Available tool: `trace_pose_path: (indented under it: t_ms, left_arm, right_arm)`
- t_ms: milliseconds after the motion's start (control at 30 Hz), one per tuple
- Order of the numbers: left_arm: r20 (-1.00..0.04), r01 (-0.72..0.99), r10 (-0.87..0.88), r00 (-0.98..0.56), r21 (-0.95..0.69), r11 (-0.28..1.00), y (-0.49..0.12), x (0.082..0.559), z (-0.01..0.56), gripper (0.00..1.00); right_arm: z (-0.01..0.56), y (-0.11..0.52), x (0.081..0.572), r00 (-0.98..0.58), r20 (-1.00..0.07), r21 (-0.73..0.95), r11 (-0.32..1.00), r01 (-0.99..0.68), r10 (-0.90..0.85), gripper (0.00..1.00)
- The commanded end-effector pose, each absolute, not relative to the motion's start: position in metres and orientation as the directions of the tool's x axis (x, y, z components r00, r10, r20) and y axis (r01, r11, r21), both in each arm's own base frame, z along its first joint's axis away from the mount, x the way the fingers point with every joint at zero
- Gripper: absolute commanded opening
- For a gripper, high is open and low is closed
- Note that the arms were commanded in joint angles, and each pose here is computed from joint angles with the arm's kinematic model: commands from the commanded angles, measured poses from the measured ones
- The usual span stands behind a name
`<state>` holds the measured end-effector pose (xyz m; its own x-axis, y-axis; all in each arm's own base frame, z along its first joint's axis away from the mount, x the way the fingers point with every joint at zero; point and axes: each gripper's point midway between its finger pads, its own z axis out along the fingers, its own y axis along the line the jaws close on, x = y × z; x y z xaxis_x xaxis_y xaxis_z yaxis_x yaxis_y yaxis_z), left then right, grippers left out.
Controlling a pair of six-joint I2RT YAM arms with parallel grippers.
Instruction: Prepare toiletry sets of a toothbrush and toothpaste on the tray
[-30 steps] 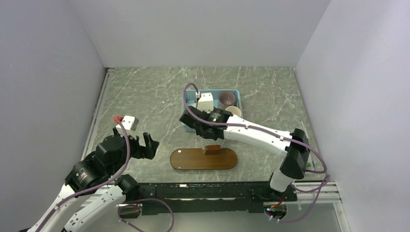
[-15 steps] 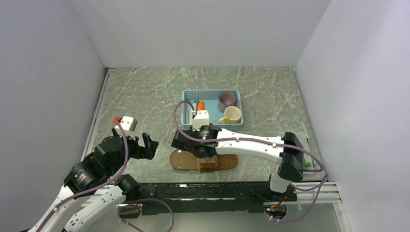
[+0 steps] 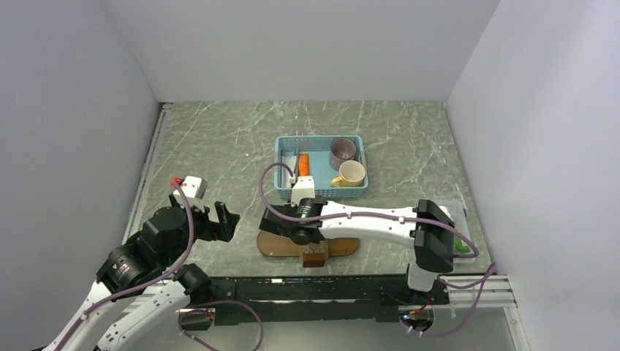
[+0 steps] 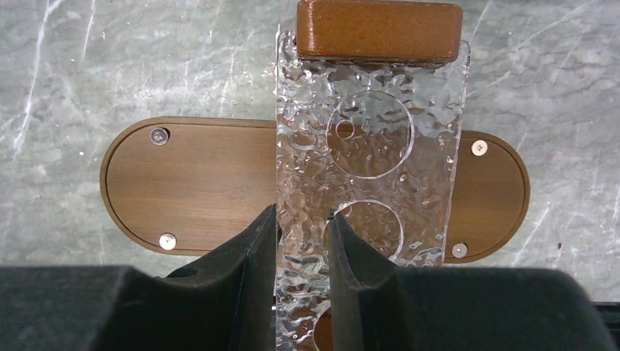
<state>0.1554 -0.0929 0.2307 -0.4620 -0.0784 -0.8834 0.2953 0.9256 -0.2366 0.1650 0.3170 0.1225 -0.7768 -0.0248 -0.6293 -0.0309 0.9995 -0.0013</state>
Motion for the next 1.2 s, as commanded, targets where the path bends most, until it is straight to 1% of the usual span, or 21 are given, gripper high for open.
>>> trace_pose_path:
  t_ms: [0,633,1167]
  left_arm:
    - [-0.893,0.291,-0.103,-0.437,-0.249,0.924,-0.095,0.160,0.237,0.99]
    - [-0.887,0.283,-0.090,-0.452,-0.238,0.929,-0.095,0.162,0.233,0.99]
    - [-0.886,0.278,-0.087,-0.456,-0.235,0.931,-0.095,0.163,0.232,0.99]
  right_arm:
    - [0.120,0.331,0.170,-0.755,-0.655,0.019,0.998,-0.066,-0.037,0.00]
    - [0.089,0.331,0.166,-0.777,-0.627,-0.018,0.998,-0.052,-0.052,0.00]
    - [0.088,0.332,0.172,-0.765,-0.643,-0.027,0.999,-0.029,-0.039,0.00]
